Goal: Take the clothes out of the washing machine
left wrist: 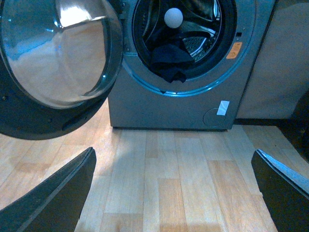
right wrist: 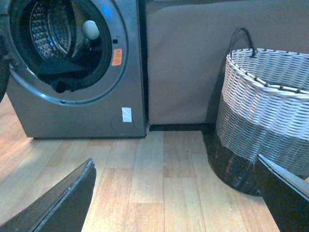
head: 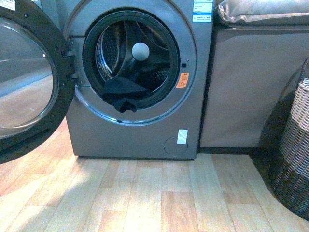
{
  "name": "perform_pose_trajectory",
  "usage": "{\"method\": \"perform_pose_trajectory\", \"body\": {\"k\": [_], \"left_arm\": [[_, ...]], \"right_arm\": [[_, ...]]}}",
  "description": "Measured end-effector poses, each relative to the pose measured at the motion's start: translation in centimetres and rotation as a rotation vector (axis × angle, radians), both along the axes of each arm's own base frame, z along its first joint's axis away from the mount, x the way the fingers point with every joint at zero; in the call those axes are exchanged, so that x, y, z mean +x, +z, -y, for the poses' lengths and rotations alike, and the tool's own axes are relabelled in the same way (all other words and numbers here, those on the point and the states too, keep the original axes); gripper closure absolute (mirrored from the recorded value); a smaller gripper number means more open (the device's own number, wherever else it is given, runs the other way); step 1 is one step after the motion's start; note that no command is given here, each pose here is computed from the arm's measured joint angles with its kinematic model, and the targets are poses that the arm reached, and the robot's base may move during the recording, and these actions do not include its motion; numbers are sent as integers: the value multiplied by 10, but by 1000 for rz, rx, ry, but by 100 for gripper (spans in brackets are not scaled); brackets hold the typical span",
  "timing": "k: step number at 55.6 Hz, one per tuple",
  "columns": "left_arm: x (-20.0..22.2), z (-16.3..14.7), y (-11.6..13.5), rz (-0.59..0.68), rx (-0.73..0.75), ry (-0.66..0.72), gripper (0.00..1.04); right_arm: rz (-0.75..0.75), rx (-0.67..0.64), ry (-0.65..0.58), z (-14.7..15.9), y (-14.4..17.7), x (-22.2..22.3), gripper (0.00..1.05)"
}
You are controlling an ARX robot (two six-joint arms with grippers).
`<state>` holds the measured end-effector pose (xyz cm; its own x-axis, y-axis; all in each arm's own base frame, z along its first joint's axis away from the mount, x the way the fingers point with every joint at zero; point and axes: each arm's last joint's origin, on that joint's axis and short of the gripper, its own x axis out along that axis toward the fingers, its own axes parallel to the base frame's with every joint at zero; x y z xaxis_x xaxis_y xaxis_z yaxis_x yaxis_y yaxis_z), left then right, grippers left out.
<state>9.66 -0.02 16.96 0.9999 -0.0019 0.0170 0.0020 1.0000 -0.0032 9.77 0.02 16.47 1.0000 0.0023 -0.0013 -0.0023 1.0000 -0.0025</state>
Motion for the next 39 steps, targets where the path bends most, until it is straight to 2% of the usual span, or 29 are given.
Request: {"method": "perform_pose_trajectory", "body": {"k": [39], "left_arm": [[0, 0, 0, 0, 0, 0, 7]], "right_arm": [[-1, 0, 0, 0, 0, 0, 7]]}}
